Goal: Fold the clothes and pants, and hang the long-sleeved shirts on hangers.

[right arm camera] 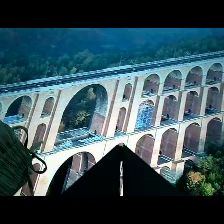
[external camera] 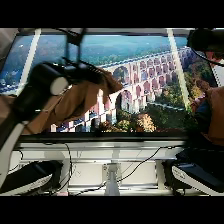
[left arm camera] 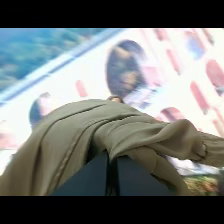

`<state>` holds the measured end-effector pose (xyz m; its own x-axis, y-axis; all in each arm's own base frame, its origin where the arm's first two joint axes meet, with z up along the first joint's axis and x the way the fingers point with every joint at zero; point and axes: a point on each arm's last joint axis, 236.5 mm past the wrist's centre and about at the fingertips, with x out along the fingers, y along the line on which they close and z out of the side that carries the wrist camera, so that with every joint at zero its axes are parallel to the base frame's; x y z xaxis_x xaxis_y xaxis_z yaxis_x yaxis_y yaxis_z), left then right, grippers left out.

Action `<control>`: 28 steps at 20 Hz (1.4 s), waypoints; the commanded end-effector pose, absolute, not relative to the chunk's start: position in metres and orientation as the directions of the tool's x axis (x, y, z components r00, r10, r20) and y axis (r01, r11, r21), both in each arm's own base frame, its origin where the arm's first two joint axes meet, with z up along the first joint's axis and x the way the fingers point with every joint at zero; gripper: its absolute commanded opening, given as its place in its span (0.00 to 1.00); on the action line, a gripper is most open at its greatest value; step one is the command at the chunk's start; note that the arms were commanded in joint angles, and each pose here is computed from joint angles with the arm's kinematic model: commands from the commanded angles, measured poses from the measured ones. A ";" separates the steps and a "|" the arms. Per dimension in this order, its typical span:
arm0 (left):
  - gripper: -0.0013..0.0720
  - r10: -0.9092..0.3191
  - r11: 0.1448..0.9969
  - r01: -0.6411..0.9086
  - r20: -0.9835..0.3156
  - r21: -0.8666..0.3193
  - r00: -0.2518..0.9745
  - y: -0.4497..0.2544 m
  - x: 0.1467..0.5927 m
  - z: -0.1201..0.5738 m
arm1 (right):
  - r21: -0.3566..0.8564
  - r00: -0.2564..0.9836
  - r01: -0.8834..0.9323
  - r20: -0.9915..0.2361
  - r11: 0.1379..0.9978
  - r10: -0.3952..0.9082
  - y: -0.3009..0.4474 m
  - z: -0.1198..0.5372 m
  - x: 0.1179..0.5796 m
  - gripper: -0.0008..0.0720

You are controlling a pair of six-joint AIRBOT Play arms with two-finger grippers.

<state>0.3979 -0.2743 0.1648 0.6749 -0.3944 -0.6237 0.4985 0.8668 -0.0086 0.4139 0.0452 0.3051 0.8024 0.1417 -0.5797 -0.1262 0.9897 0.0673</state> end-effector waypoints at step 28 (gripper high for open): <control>0.86 -0.469 0.867 0.498 -0.389 -0.030 0.793 -0.304 0.421 0.216 | -0.002 0.161 0.132 -0.987 0.991 -0.023 -0.049 -0.013 0.313 0.40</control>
<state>0.4132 -0.3529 0.1655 0.7223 -0.5167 -0.4597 0.5641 0.8247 -0.0407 0.3362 -0.0533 0.0231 0.2425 -0.0405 -0.9693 0.0793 0.9966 -0.0218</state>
